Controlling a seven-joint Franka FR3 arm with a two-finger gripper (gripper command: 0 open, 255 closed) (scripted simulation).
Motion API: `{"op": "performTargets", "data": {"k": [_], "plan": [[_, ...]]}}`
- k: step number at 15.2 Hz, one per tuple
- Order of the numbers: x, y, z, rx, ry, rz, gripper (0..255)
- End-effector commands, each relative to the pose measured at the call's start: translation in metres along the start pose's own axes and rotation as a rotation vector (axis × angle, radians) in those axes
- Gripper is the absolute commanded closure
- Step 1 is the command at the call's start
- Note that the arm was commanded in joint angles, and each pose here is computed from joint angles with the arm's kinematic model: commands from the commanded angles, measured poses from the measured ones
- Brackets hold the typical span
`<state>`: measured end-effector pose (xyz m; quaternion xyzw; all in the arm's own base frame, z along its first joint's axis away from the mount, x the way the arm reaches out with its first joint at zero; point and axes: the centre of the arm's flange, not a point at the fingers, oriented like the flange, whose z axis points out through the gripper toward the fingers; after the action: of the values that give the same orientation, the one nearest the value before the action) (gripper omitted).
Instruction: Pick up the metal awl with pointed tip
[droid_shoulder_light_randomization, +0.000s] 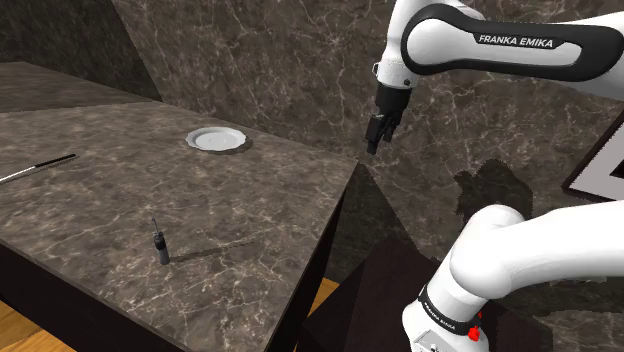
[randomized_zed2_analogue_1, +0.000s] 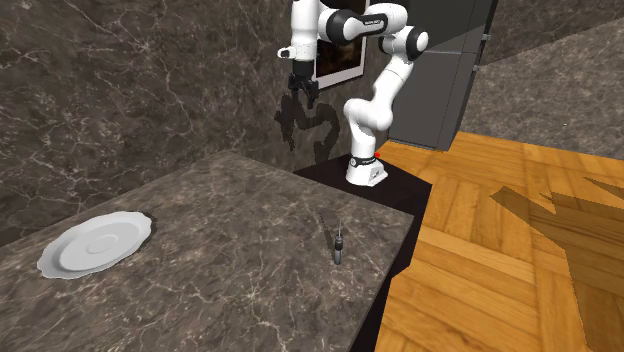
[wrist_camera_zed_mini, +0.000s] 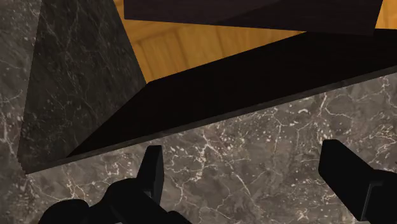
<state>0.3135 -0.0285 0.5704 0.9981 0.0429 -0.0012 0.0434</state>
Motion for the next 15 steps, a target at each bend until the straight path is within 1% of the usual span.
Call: {"op": "performTargets", "data": {"k": [1,15], "plan": [[0.000,0.000,0.000,0.000,0.000,0.000,0],[0.076,-0.149,0.050,0.034,0.083,-0.051,0]]}}
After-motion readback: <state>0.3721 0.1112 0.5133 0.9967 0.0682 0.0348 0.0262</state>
